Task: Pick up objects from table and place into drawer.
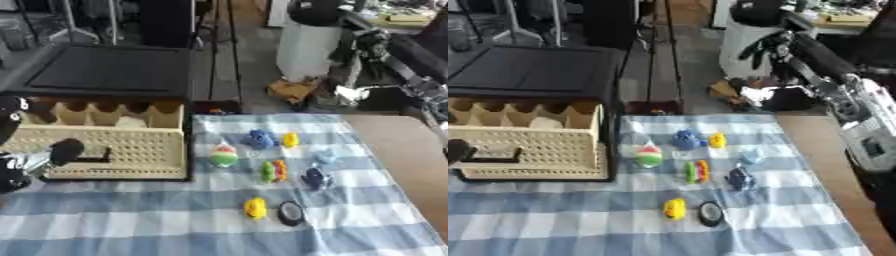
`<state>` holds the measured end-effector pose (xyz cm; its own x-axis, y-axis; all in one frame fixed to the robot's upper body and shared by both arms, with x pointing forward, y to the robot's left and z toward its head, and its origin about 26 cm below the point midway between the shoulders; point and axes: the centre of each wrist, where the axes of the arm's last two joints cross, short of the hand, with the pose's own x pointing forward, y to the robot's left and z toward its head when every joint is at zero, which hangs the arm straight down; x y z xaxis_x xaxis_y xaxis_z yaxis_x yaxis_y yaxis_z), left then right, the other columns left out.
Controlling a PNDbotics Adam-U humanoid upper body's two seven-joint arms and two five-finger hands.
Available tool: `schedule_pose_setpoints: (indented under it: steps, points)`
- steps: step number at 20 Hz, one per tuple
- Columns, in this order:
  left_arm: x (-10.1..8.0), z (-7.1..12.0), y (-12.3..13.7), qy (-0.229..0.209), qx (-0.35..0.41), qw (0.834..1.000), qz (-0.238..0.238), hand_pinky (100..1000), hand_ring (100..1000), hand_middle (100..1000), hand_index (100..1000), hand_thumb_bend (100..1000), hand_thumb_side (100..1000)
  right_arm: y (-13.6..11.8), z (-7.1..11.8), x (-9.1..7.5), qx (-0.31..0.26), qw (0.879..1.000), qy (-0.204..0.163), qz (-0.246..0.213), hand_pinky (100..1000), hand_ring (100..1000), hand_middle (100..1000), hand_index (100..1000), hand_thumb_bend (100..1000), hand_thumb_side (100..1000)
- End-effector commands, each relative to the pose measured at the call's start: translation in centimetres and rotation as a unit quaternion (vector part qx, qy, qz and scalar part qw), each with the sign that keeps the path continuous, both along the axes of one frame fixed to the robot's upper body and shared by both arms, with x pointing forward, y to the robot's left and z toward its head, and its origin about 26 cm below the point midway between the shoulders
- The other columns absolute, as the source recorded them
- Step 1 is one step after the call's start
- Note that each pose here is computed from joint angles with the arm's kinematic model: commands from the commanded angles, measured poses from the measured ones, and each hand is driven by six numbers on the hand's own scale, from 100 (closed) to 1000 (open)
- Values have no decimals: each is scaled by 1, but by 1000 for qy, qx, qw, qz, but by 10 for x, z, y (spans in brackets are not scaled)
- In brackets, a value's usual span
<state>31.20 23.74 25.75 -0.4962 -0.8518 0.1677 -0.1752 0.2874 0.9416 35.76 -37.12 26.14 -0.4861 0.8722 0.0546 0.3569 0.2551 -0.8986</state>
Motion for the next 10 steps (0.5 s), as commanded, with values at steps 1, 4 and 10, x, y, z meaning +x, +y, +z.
schedule_pose_setpoints:
  steps: [1, 4, 10]
  points:
    - [-6, 7, 3, 0, 31, 999, -15, 100, 100, 100, 664, 760, 1000, -15, 16, -15, 13, 999, -30, -31, 147, 212, 479, 731, 328, 666]
    - [-7, 5, 7, 18, 53, 998, -29, 100, 100, 100, 666, 750, 1000, -23, 11, -21, 31, 998, -28, -52, 144, 208, 474, 729, 326, 665]
    - [-10, -8, 16, 78, 92, 992, -41, 100, 100, 100, 671, 744, 1000, -31, 4, -25, 55, 995, -23, -76, 140, 202, 466, 726, 321, 664]
